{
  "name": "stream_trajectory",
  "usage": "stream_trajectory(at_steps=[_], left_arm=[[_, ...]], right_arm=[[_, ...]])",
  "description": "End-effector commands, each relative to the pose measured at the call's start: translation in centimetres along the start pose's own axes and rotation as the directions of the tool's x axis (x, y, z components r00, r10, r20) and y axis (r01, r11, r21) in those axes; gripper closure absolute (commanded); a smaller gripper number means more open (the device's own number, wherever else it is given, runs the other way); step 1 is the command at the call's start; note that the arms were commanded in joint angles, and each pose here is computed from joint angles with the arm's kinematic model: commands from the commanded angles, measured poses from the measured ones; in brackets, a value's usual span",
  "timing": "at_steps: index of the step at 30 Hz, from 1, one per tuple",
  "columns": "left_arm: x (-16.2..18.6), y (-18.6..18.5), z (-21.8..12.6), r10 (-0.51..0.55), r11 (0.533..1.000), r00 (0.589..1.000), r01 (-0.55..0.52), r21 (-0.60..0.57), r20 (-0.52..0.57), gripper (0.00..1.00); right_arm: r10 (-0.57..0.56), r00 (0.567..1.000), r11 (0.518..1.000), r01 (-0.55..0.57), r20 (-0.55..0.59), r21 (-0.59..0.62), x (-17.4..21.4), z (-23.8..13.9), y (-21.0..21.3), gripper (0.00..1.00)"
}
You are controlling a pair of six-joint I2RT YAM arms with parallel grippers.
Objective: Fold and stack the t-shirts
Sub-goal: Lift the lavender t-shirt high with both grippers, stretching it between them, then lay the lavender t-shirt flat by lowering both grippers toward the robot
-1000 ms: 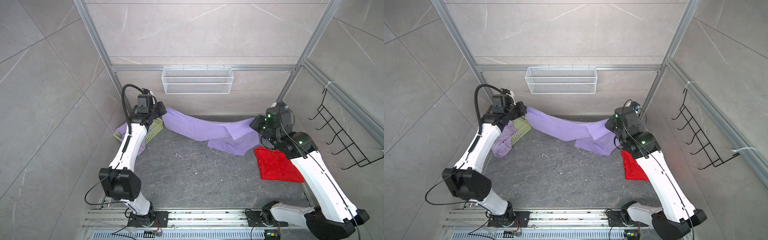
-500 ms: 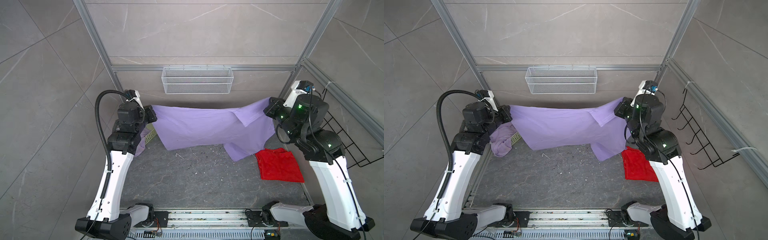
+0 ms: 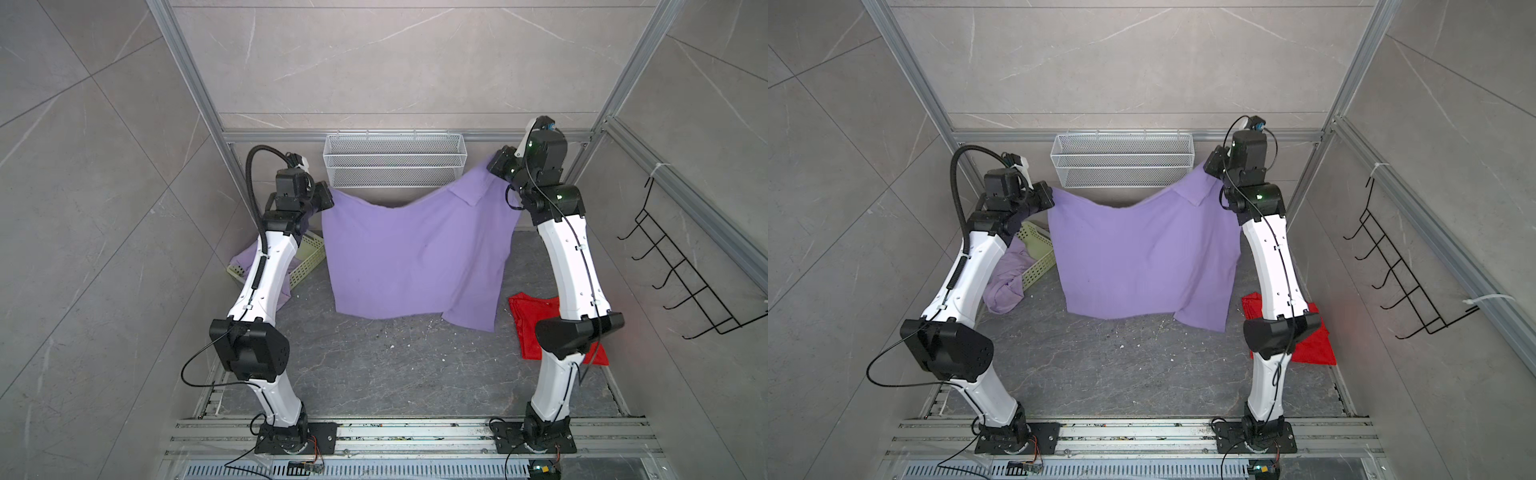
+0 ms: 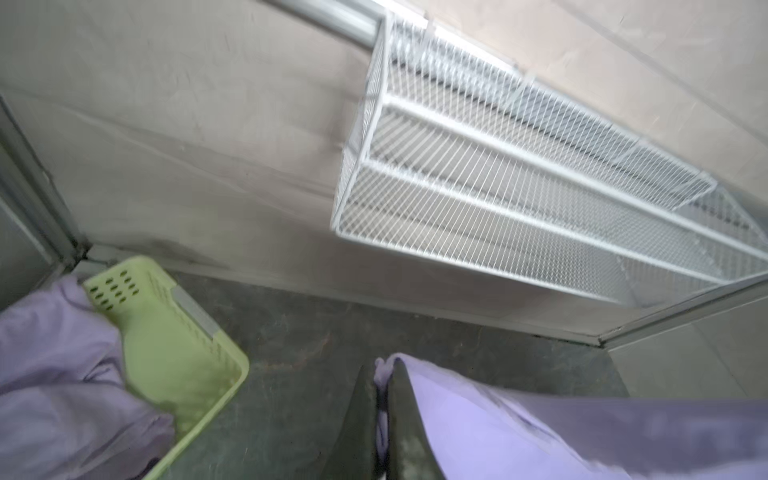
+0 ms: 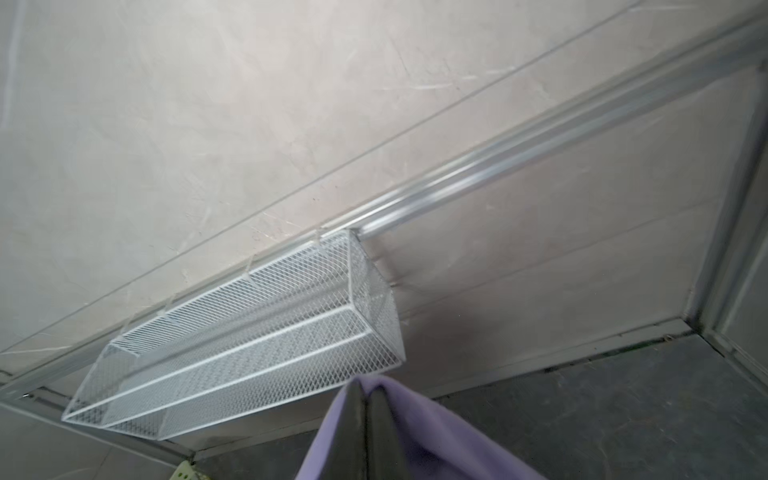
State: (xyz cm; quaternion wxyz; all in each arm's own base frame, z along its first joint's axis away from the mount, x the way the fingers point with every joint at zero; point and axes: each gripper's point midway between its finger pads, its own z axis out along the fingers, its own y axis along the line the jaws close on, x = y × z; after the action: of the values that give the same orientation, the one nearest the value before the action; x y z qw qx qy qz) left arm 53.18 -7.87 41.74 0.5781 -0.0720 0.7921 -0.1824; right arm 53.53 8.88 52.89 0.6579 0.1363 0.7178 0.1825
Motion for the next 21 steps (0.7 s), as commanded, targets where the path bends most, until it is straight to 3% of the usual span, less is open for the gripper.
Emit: stream_trajectory(at_steps=[1,4,6,10,13,18,21], left_arm=[[-9.4,-4.3,-6.8,0.033,0.991,0.965,-0.065,0.114,0.261,1.00],[-8.9,-4.5,-9.0,0.040,0.990,0.965,-0.073,0.117,0.260,1.00],[-6.4,-3.8,-9.5,0.036,0.991,0.976,-0.063,0.116,0.217,1.00],[1.1,-2.1,-9.2,0.005,0.992,0.999,-0.011,0.126,0.043,1.00],[9.5,-0.4,-8.3,-0.066,0.990,0.983,0.087,0.114,-0.174,1.00],[26.3,5.3,-8.5,-0.245,0.969,0.852,0.224,-0.102,-0.463,1.00],[33.5,8.5,-9.6,-0.320,0.946,0.773,0.227,-0.231,-0.548,1.00]], right_arm=[[0.012,0.967,0.984,0.034,0.255,-0.176,-10.1,-8.5,4.5,0.96],[-0.034,0.966,0.985,0.076,0.257,-0.157,-11.2,-12.1,4.5,0.96],[-0.063,0.982,0.988,0.087,0.179,-0.128,-9.3,-12.8,3.6,0.96],[-0.076,0.997,0.997,0.076,-0.004,0.022,-1.0,-13.3,-2.1,0.95],[0.012,0.972,0.971,0.044,-0.234,0.234,9.1,-15.0,-8.9,0.95],[0.261,0.819,0.898,-0.011,-0.512,0.440,28.4,-18.1,-17.6,0.95],[0.371,0.699,0.848,0.013,-0.611,0.529,36.1,-19.7,-20.6,0.95]])
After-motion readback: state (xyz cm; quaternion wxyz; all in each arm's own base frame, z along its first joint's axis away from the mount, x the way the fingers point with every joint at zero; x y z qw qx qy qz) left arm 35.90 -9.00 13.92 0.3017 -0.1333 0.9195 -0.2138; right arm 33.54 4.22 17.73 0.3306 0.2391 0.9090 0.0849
